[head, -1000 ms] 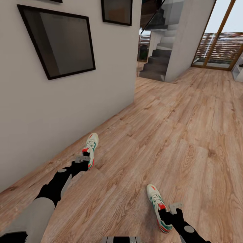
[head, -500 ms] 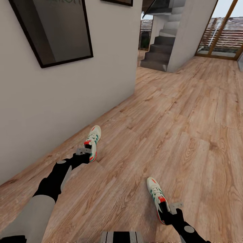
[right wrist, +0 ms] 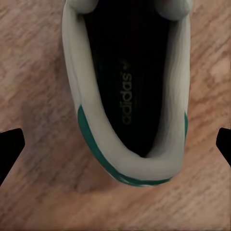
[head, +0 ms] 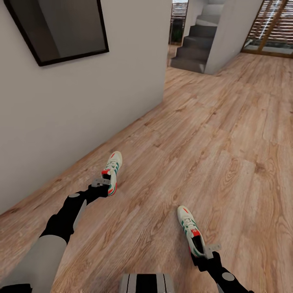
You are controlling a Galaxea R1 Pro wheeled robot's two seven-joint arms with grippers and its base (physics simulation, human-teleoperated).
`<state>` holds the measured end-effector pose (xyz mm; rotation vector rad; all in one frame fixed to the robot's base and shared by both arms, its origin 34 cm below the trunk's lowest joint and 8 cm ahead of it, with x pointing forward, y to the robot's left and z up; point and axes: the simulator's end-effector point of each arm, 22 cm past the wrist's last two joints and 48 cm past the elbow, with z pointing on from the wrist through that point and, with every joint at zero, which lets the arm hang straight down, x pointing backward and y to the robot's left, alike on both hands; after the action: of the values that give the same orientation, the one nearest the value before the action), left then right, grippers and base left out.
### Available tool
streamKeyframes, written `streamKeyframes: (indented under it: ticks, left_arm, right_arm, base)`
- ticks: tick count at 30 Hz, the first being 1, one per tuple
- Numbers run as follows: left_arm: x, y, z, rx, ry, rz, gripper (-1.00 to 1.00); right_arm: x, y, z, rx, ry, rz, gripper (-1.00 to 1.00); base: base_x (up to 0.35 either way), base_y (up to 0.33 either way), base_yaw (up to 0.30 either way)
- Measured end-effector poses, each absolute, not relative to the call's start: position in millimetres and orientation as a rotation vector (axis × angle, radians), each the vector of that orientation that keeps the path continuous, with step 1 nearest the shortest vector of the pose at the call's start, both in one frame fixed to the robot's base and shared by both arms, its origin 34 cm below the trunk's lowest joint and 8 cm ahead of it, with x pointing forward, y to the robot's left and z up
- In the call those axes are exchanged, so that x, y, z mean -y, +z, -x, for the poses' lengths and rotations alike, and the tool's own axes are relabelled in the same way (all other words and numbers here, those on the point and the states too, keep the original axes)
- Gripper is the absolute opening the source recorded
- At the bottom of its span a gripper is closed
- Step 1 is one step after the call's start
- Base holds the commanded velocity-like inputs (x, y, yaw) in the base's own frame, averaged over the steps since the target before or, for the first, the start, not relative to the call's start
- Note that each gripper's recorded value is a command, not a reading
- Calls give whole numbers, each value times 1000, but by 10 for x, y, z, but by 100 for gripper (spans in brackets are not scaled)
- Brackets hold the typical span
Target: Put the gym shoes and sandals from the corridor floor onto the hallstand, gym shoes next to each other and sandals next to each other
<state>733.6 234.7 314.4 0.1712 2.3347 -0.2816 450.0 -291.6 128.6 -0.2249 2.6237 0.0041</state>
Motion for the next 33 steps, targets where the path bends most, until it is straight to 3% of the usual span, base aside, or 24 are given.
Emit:
streamKeyframes:
  ticks: [33]
  left_arm:
    - [-2292, 2590, -7135, -2417, -307, -160, -100]
  right_arm:
    - [3009, 1088, -4230, -2565, -51, 216, 100]
  base:
    - [0, 0, 0]
